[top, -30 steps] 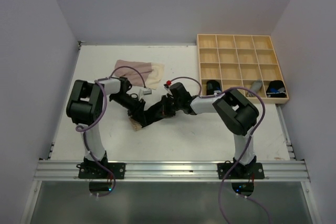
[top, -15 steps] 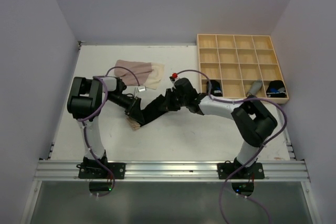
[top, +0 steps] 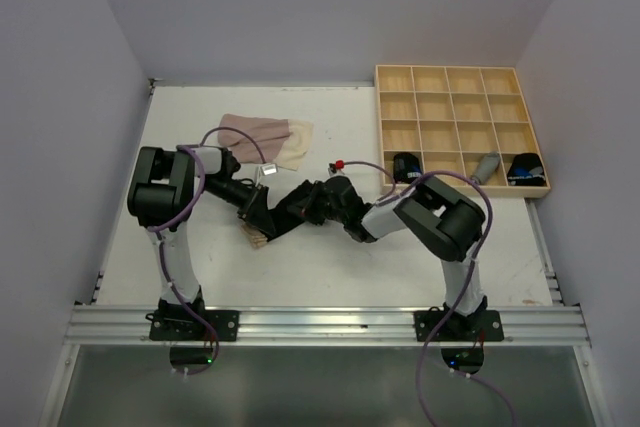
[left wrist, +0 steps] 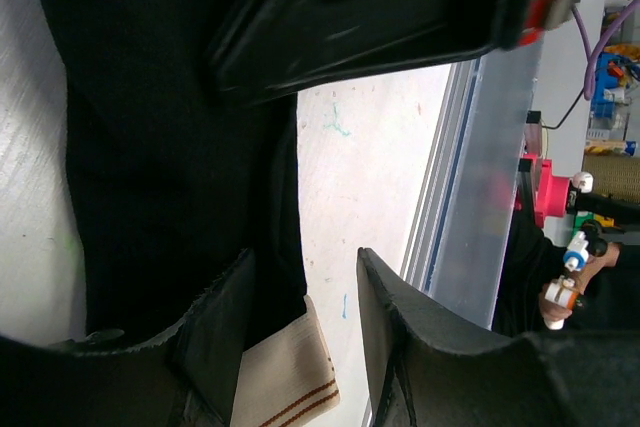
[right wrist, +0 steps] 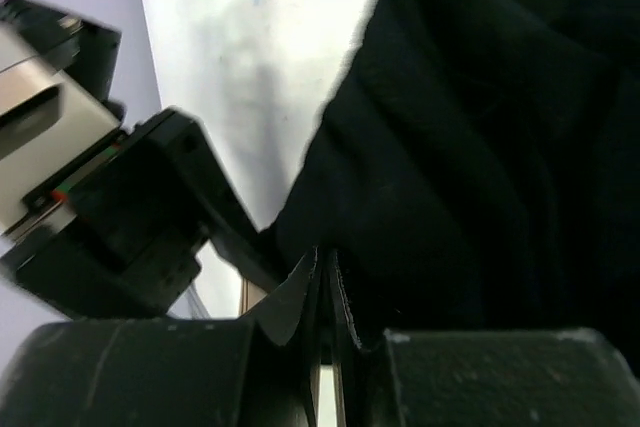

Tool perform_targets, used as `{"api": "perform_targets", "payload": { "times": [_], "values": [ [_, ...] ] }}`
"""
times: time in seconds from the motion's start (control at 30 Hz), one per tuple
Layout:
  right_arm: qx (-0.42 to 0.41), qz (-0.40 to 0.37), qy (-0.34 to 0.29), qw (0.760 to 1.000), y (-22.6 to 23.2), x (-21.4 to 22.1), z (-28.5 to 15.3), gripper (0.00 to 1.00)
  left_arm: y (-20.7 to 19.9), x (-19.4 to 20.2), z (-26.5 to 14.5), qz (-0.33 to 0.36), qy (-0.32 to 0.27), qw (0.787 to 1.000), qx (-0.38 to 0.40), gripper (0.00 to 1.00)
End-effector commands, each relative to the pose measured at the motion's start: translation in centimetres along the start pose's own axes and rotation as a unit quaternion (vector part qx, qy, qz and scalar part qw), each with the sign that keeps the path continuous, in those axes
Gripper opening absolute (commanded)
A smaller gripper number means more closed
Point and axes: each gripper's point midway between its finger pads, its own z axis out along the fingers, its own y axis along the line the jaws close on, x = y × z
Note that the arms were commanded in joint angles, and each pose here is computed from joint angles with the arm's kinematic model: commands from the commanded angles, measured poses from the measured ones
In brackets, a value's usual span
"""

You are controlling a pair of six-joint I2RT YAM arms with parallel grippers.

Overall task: Roll the underwear
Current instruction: Fold the underwear

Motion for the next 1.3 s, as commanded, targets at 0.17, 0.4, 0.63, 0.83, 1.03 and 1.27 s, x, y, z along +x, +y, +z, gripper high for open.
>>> {"api": "perform_targets", "payload": {
  "times": [0.17,0.4,0.63,0.83,1.03,1.27],
  "values": [
    [-0.066,0.159,-0.092,0.981,-3.0,-1.3,0.6,0.08,4.9,2.1,-0.4,0.035,0.038,0.996,-0.071,0.51],
    [-0.053,0.137,-0.116,0.982,-4.1,-1.7,-2.5,0.09,5.3,2.6,-1.1,0.026,0.044,0.995,-0.084,0.51],
    [-0.104,0.057,-0.109,0.987,3.0,-3.9,-2.2,0.13,5.2,2.9,-1.2,0.029,0.048,0.995,-0.086,0.51],
    [-0.115,0.021,-0.109,0.987,5.9,-5.0,-0.8,0.16,5.1,2.9,-1.3,0.032,0.049,0.994,-0.087,0.52],
    [-0.088,0.049,-0.123,0.987,3.2,-5.4,2.4,0.17,5.1,3.0,-1.5,0.038,0.050,0.993,-0.096,0.52],
    [-0.018,0.073,-0.145,0.987,-2.8,-6.1,3.0,0.17,5.2,3.7,-1.5,0.036,0.060,0.992,-0.103,0.52]
  ]
}}
